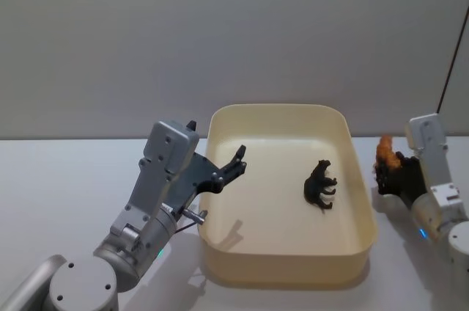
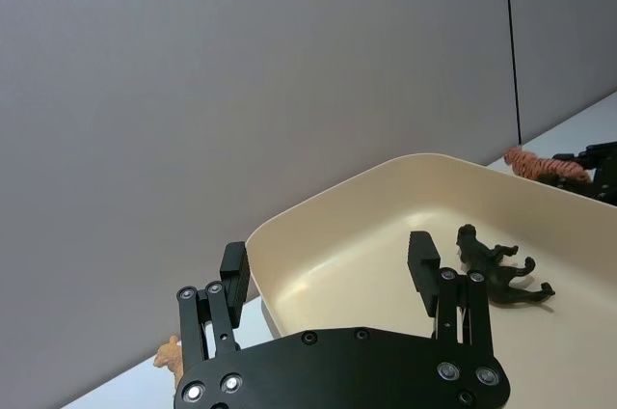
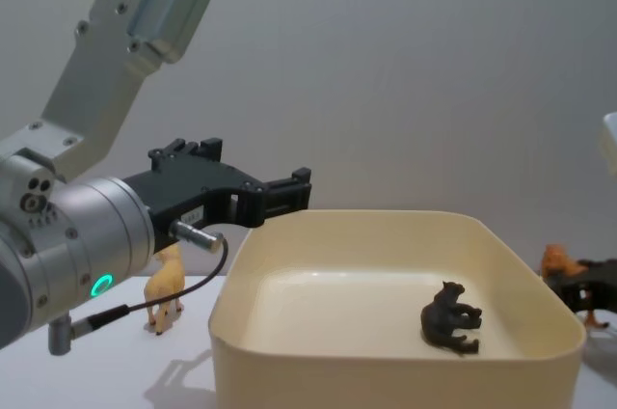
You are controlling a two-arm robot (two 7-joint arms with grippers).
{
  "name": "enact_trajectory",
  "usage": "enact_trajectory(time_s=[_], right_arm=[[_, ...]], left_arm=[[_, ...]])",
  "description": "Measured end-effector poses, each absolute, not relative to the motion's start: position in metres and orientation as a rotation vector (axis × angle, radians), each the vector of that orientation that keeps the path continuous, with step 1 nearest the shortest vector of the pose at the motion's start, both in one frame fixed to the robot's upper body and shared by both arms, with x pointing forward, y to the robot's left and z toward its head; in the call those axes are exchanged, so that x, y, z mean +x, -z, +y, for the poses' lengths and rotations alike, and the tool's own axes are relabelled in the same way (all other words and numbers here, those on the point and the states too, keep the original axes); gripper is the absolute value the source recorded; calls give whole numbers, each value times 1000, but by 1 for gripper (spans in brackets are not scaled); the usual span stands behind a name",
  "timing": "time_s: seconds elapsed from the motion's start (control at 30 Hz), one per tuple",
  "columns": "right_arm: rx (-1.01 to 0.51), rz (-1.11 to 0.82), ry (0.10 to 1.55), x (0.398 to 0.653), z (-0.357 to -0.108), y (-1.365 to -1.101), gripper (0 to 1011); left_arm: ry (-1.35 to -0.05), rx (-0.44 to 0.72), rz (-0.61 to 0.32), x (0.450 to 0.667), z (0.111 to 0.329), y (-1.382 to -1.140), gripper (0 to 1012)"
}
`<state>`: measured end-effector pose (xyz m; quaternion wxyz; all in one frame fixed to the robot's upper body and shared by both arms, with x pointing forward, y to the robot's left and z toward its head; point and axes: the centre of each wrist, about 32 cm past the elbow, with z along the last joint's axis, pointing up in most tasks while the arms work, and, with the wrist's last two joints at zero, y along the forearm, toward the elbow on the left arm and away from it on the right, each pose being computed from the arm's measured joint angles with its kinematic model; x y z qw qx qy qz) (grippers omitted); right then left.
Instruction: Pick up the toy alternately with two hands and place it into the central storage box.
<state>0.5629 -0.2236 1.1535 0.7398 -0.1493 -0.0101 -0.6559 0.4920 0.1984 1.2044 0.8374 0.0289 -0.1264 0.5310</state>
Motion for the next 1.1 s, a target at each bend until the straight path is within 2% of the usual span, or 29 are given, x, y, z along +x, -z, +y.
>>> enact_trajectory(time_s=[0.33, 0.6, 0.87, 1.1], right_arm=[[-237, -78, 1438, 542, -238, -1177, 306], [-152, -110, 1372, 530, -246, -1201, 306], [-99, -108, 1278, 530, -242, -1218, 306], [-75, -89, 1178, 539, -228, -1226, 306]], left_arm=[[-1124, 61, -268, 492, 198, -1204, 1001], [-1124, 61, -268, 492, 198, -1204, 1001], [-1124, 61, -268, 492, 198, -1204, 1001], [-1124, 61, -268, 492, 198, -1204, 1001]])
